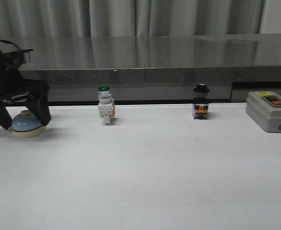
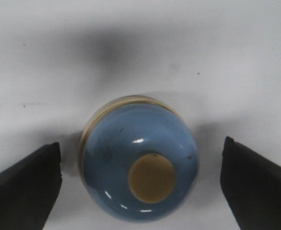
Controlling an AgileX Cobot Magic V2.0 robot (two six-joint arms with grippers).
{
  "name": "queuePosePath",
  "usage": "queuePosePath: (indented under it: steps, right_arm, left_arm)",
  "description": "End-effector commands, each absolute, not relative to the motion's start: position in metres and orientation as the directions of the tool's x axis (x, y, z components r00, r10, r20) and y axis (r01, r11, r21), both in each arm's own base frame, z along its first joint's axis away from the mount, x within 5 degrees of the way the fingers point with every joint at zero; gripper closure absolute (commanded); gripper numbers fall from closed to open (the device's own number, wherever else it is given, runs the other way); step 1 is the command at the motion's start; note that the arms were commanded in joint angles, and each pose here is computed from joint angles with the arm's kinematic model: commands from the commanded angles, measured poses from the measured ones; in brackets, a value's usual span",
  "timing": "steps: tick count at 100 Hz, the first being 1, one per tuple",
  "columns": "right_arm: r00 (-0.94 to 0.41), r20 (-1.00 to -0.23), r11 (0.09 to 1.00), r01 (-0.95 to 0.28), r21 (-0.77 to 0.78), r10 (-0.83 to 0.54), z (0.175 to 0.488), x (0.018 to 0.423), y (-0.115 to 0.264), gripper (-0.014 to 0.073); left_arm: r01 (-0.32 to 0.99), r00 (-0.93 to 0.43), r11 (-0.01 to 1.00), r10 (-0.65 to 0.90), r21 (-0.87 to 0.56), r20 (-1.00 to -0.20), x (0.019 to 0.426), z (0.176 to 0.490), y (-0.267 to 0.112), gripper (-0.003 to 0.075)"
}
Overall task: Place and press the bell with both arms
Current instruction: 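Lower the left gripper over the blue bell and grasp it, then lift the bell with the left gripper and carry it toward table center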
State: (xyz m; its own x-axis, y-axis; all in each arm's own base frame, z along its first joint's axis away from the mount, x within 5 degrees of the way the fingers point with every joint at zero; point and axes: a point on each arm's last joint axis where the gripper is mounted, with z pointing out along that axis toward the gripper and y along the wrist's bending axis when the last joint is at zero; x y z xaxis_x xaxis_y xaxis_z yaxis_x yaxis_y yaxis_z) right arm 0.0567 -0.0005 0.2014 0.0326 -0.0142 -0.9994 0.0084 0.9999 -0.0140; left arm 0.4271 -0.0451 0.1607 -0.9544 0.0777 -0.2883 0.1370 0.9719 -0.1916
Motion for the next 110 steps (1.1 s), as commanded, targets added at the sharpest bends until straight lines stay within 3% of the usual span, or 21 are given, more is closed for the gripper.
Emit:
queuePosePath:
  steps: [1, 14, 43, 62, 86, 110]
  right_arm:
    - [0.142, -0.990, 1.000, 0.013, -0.024, -0.026, 0.214, 0.054, 0.000, 0.0655]
    - [0.142, -0.990, 1.000, 0.013, -0.024, -0.026, 0.214, 0.054, 0.000, 0.0655]
    - [0.142, -0.990, 1.000, 0.013, -0.024, -0.026, 0.214, 0.054, 0.000, 0.0655]
    - [0.142, -0.990, 1.000, 0.013, -0.024, -0.026, 0.214, 0.054, 0.000, 0.0655]
    - [0.142, -0.990, 1.000, 0.013, -0.024, -0.026, 0.214, 0.054, 0.000, 0.0655]
    - [0.142, -0.990, 1.000, 0.013, -0.024, -0.026, 0.214, 0.054, 0.000, 0.0655]
  left_arm:
    - [0.154, -0.923, 0.971, 0.075, -0.184, -0.379, 0.432, 0.188, -0.048, 0.0083]
    - [0.154, -0.922, 0.971, 0.075, -0.182, -0.380, 0.432, 0.187, -0.048, 0.0111]
    - [0.155, -0.921, 0.971, 0.077, -0.179, -0.382, 0.433, 0.187, -0.048, 0.0336]
    - [0.173, -0.923, 0.967, 0.092, -0.188, -0.374, 0.433, 0.203, -0.050, 0.0342]
    - [0.236, -0.859, 0.957, 0.124, -0.170, -0.496, 0.424, 0.264, -0.063, 0.0342]
    - [0.370, -0.767, 0.918, 0.213, -0.146, -0.605, 0.396, 0.316, -0.109, 0.0342]
